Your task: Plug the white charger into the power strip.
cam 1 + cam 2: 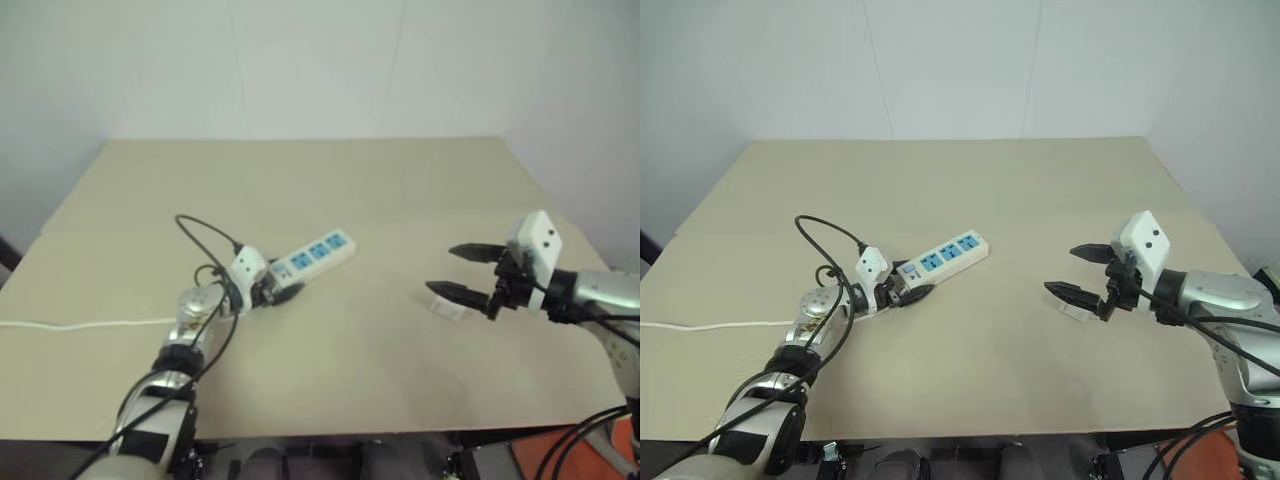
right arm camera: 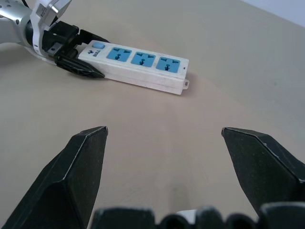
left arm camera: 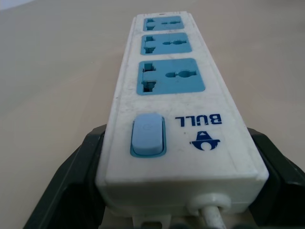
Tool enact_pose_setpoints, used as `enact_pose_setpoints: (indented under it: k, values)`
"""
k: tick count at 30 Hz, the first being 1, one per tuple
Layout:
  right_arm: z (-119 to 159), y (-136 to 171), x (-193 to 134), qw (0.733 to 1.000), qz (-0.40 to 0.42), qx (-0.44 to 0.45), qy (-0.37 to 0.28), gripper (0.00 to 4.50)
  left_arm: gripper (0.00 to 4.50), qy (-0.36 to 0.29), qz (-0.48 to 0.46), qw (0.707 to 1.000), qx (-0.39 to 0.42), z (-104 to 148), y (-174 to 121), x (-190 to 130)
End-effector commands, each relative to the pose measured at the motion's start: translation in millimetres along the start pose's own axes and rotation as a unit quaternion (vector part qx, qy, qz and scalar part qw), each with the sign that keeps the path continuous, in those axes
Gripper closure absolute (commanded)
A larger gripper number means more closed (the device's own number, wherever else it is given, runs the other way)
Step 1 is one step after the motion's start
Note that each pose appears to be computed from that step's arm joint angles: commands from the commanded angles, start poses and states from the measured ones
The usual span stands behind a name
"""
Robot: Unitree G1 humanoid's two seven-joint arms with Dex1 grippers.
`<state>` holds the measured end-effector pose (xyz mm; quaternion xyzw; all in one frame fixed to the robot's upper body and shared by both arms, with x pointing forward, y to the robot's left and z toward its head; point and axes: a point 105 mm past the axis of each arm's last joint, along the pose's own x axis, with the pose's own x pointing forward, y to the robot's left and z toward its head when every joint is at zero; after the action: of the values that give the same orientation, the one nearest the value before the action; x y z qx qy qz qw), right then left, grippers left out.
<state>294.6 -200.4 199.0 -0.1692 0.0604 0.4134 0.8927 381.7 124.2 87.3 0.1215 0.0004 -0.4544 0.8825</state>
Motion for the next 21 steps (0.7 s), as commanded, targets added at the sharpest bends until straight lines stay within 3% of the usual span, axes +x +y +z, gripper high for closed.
enact_pose_setpoints:
  k: [1, 5, 9, 12, 19, 21]
  values:
    - [13, 0, -6, 1.0, -0.007, -0.015, -0.02, 0.0, 1.15, -0.037, -0.056, 0.998, 0.022, 19, -13, -10]
    - [13, 0, -5, 1.0, -0.006, -0.014, -0.02, 0.0, 1.15, -0.052, -0.113, 0.992, 0.028, 28, -32, -31]
    - [12, 2, -1, 1.0, 0.0, -0.012, -0.021, 0.0, 1.15, -0.024, -0.148, 0.988, 0.032, 13, -52, -42]
    - [12, 2, 2, 1.0, 0.004, -0.011, -0.022, 0.0, 1.15, -0.004, -0.169, 0.985, 0.033, 2, -63, -45]
    - [13, 4, 6, 1.0, 0.011, -0.011, -0.024, 0.0, 1.15, -0.017, -0.211, 0.977, 0.029, 5, -80, -39]
    - [13, 5, 7, 1.0, 0.013, -0.011, -0.024, 0.0, 0.42, -0.01, -0.221, 0.975, 0.033, 2, -83, -39]
